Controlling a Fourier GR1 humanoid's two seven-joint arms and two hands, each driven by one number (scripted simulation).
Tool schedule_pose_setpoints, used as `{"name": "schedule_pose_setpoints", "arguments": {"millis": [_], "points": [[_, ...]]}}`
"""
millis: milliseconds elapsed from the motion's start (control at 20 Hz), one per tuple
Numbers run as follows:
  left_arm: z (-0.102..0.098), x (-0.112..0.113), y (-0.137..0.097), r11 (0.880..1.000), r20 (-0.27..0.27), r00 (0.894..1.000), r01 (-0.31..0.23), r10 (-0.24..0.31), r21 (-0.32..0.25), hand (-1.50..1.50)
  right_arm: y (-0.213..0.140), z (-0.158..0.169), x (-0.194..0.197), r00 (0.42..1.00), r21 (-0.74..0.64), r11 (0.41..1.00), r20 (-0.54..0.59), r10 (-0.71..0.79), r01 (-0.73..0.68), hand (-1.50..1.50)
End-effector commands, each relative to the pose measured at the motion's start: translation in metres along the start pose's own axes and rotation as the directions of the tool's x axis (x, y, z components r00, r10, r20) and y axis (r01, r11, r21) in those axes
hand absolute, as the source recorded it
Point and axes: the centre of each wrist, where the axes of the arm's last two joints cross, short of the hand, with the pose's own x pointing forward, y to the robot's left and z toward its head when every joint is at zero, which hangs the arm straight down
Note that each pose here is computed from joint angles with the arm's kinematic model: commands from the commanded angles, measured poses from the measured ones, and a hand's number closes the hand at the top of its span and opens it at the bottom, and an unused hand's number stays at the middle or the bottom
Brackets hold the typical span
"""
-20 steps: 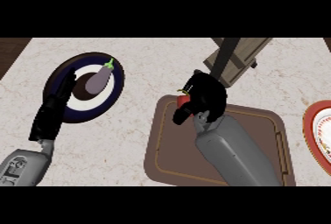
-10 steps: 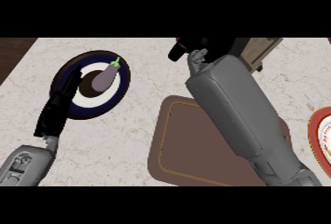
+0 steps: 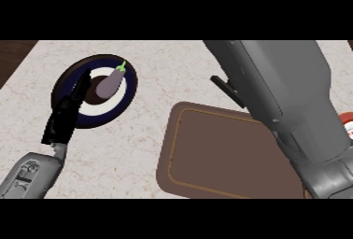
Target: Pick the bell pepper from the tray and place it in the tiered basket
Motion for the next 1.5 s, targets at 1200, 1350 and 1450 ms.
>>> {"name": "schedule_pose_setpoints", "arguments": {"millis": [1200, 1350, 1450], "points": [[0.009, -0.009, 0.011, 0.998, -0.031, 1.000, 0.004, -0.002, 0.060, 0.00, -0.029, -0.094, 0.007, 0.821, 0.001, 0.863, -0.307, 0.481, -0.506, 1.50], [0.008, -0.008, 0.006, 0.999, -0.022, 1.000, -0.017, 0.018, 0.047, 0.00, -0.039, -0.103, 0.004, 0.827, 0.044, 0.866, -0.275, 0.490, -0.499, 1.50], [0.011, -0.014, 0.004, 0.998, -0.041, 0.999, -0.003, 0.006, 0.062, 0.00, -0.037, -0.094, 0.011, 0.838, 0.074, 0.870, -0.242, 0.490, -0.487, 1.50]]}}
